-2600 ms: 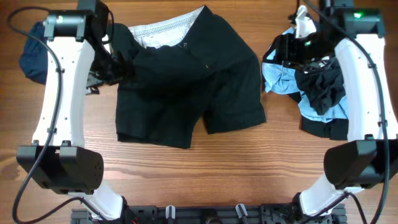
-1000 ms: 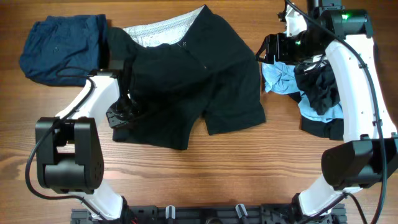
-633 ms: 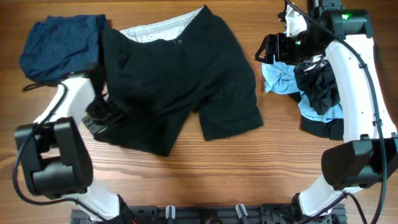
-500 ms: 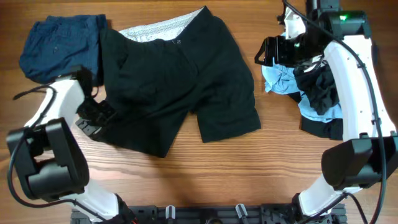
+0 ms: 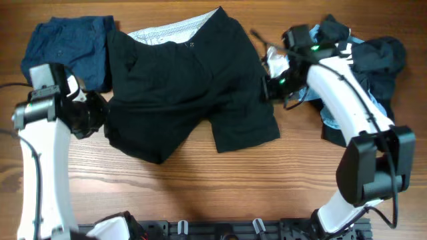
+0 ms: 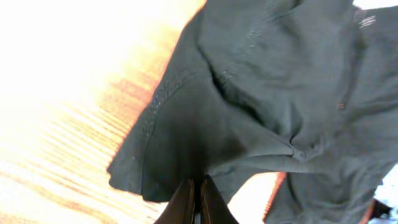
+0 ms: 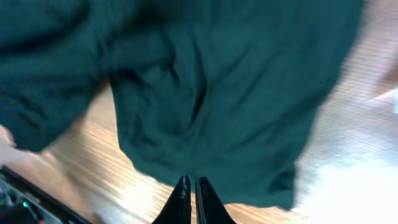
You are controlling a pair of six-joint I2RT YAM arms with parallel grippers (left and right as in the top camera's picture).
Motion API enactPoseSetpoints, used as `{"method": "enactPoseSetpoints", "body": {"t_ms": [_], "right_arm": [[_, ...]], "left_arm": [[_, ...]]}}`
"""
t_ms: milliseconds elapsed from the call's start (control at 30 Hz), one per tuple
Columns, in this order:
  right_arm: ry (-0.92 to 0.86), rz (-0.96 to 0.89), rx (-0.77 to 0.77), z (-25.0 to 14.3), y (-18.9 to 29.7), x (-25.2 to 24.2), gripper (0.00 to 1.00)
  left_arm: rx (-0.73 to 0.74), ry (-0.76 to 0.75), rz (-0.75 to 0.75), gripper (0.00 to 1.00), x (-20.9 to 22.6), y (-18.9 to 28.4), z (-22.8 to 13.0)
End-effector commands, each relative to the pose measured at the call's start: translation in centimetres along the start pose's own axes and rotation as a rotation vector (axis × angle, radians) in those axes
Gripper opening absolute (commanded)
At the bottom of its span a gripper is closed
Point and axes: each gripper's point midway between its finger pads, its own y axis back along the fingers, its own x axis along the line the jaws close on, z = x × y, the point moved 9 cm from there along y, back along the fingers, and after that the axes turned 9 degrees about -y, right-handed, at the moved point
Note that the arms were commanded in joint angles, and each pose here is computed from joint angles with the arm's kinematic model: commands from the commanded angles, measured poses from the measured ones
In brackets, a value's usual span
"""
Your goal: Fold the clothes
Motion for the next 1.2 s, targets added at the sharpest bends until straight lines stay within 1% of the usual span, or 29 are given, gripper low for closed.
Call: {"method": "enactPoseSetpoints", "body": {"t_ms": [0, 100, 233, 300, 367, 433, 467, 533, 600, 633, 667, 700, 733, 767, 800, 833, 867, 900, 933, 967, 1000, 1033, 1067, 1100, 1167], "right_arm": [[-0.048, 0.009, 0.041, -1.3, -2.6, 0.3, 0.04], [-0.069, -0.004, 0.077, -2.3, -3.7, -0.2, 0.04], [-0.193, -0.111, 0.129, -4.0, -4.9, -1.8, 0.04], [-0.230, -0.120, 0.151, -4.6, -5.3, -2.2, 0.04], [-0.237, -0.123, 0.158, -4.8, -5.4, -2.3, 0.04], [-0.233, -0.120, 0.150, -4.7, -5.5, -2.3, 0.04], [-0.229, -0.116, 0.141, -4.5, -5.5, -2.2, 0.04], [-0.220, -0.096, 0.120, -4.2, -5.6, -2.0, 0.04], [-0.190, -0.070, 0.097, -3.6, -5.4, -1.7, 0.05], [-0.164, -0.057, 0.086, -3.2, -5.2, -1.5, 0.08], [-0.123, -0.045, 0.068, -2.7, -4.7, -1.1, 0.11], [-0.098, -0.035, 0.056, -2.3, -4.3, -0.8, 0.17], [-0.069, -0.026, 0.039, -1.8, -3.6, -0.3, 0.22], [-0.052, -0.019, 0.022, -1.3, -2.8, 0.2, 0.27], [-0.040, -0.013, 0.001, -0.9, -2.0, 0.6, 0.33], [-0.033, -0.008, -0.018, -0.4, -1.3, 1.1, 0.41], [-0.043, -0.003, -0.032, -0.1, -0.7, 1.4, 0.47], [-0.043, 0.000, -0.039, 0.0, -0.5, 1.5, 0.50], [-0.060, 0.003, -0.042, 0.1, -0.5, 1.6, 0.49], [-0.072, 0.003, -0.040, 0.1, -0.7, 1.5, 0.34], [-0.071, 0.003, -0.040, 0.1, -0.9, 1.5, 0.23], [-0.078, 0.003, -0.040, 0.3, -1.3, 1.4, 0.07], [-0.083, 0.003, -0.039, 0.4, -1.7, 1.3, 0.04], [-0.082, 0.003, -0.036, 0.5, -2.1, 1.3, 0.04], [-0.084, -0.022, -0.016, 0.5, -3.1, 1.1, 0.04]], "left_arm": [[-0.052, -0.068, -0.050, 0.04, -1.8, 1.2, -0.1], [-0.036, -0.099, -0.034, 0.04, -2.4, 0.9, -0.6], [-0.025, -0.098, -0.015, 0.04, -2.3, 1.2, -1.0], [-0.043, -0.096, 0.035, 0.04, -1.8, 2.0, -1.5], [-0.039, -0.083, 0.106, 0.04, -1.1, 2.7, -2.3], [-0.008, -0.011, 0.202, 0.04, -0.1, 3.3, -3.4], [0.024, 0.008, 0.221, 0.04, 0.1, 3.4, -4.0], [0.057, 0.042, 0.230, 0.04, 0.3, 3.5, -4.6], [0.080, 0.046, 0.193, 0.04, 0.0, 3.4, -4.9], [0.096, 0.047, 0.170, 0.08, -0.2, 3.4, -5.0], [0.110, 0.047, 0.163, 0.24, -0.3, 3.4, -5.2], [0.114, 0.046, 0.165, 0.38, -0.3, 3.4, -5.3], [0.116, 0.043, 0.165, 0.46, -0.3, 3.4, -5.3], [0.118, 0.040, 0.165, 0.59, -0.3, 3.4, -5.3], [0.118, 0.036, 0.165, 0.69, -0.3, 3.4, -5.3], [0.116, 0.036, 0.165, 0.77, -0.3, 3.4, -5.3], [0.109, 0.035, 0.162, 0.80, -0.3, 3.4, -5.2], [0.091, 0.017, 0.148, 0.81, -0.5, 3.4, -4.9], [0.074, -0.003, 0.124, 0.80, -0.7, 3.4, -4.6], [0.046, -0.019, 0.096, 0.77, -1.1, 3.5, -4.1], [0.014, -0.041, 0.059, 0.75, -1.5, 3.6, -3.5], [-0.032, -0.078, 0.002, 0.70, -2.2, 3.7, -2.7], [-0.060, -0.102, -0.039, 0.62, -2.6, 3.7, -2.2], [-0.093, -0.120, -0.083, 0.45, -3.1, 3.8, -1.6], [-0.135, -0.132, -0.106, 0.14, -3.5, 3.8, -0.9]]}}
